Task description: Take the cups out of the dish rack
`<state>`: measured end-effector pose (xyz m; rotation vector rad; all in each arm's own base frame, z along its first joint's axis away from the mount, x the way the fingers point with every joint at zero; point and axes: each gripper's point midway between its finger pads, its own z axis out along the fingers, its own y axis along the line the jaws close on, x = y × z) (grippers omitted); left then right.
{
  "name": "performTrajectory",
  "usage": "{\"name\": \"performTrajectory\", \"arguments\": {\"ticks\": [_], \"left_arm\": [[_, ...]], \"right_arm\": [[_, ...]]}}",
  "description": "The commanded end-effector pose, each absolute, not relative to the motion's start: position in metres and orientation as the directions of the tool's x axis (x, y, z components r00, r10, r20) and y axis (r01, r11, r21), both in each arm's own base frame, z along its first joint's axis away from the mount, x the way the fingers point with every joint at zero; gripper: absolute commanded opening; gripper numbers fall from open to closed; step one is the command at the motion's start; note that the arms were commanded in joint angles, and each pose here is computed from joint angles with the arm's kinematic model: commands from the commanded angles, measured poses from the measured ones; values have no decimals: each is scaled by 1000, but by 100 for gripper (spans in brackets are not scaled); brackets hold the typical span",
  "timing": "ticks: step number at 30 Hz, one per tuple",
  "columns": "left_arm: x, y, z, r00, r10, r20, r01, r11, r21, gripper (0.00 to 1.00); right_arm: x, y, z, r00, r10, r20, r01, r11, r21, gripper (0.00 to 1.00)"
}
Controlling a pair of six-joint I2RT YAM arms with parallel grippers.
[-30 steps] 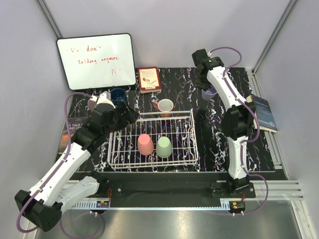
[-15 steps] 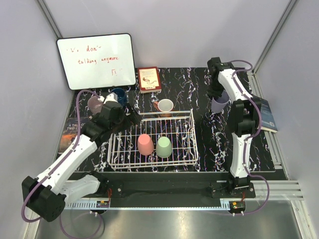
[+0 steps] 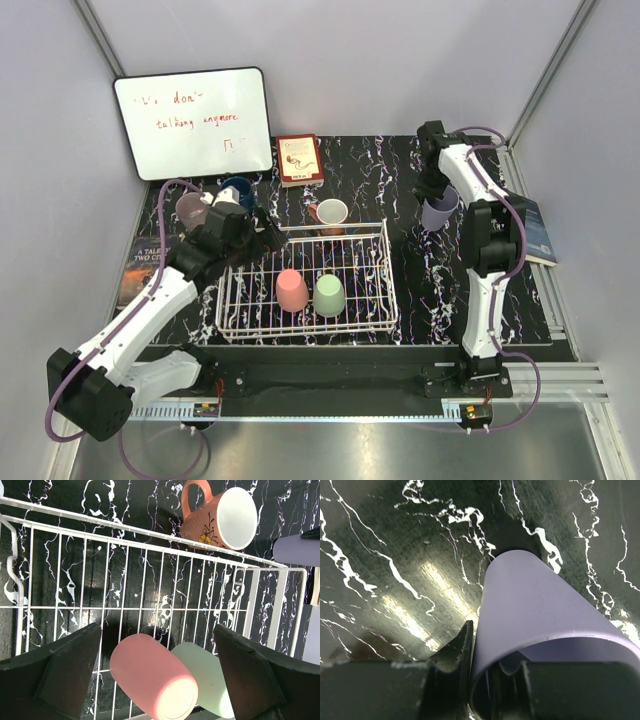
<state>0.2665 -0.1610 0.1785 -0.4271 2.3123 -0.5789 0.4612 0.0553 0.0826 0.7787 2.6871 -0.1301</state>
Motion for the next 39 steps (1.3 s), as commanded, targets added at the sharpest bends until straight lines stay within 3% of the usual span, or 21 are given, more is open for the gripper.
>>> {"name": "performTrajectory", "arguments": {"ticks": [1, 4, 9, 15, 16, 20, 22, 25, 32, 35, 39], "left_arm": [[273, -165, 205, -664, -463, -586, -89, 828, -553, 99], [272, -167, 207, -668, -458, -587, -80, 828, -555, 99], [271, -165, 211, -658, -442, -610, -55, 836, -545, 99], [272, -159, 218, -631, -440, -639, -45, 843, -536, 99], [272, -159, 219, -628, -440, -642, -44, 844, -535, 99], [272, -157, 221, -621, -425, -659, -30, 853, -522, 99], [271, -156, 219, -622, -415, -664, -26, 858, -512, 99], [266, -157, 215, -634, -370, -679, 9, 875, -484, 99], [242, -167, 215, -574, -147, -805, 109, 961, -253, 99], [232, -178, 206, -598, -97, -795, 141, 964, -224, 99], [222, -181, 194, -626, -55, -778, 149, 971, -189, 99]], "right_arm": [[457, 56, 99, -784, 491, -380, 517, 855, 38, 26], [454, 57, 99, -783, 494, -379, 520, 853, 39, 33], [455, 57, 116, -762, 498, -414, 519, 852, 71, 38], [461, 57, 181, -678, 511, -529, 498, 848, 181, 52], [459, 59, 200, -658, 512, -553, 480, 850, 216, 55], [449, 72, 250, -603, 498, -623, 403, 864, 301, 93], [436, 88, 273, -577, 473, -666, 324, 881, 346, 100], [415, 109, 294, -540, 441, -717, 199, 894, 401, 100], [350, 190, 311, -449, 367, -815, -128, 876, 465, 100], [328, 201, 310, -386, 427, -818, -204, 825, 527, 100], [298, 211, 290, -435, 421, -796, -248, 794, 555, 100]]}}
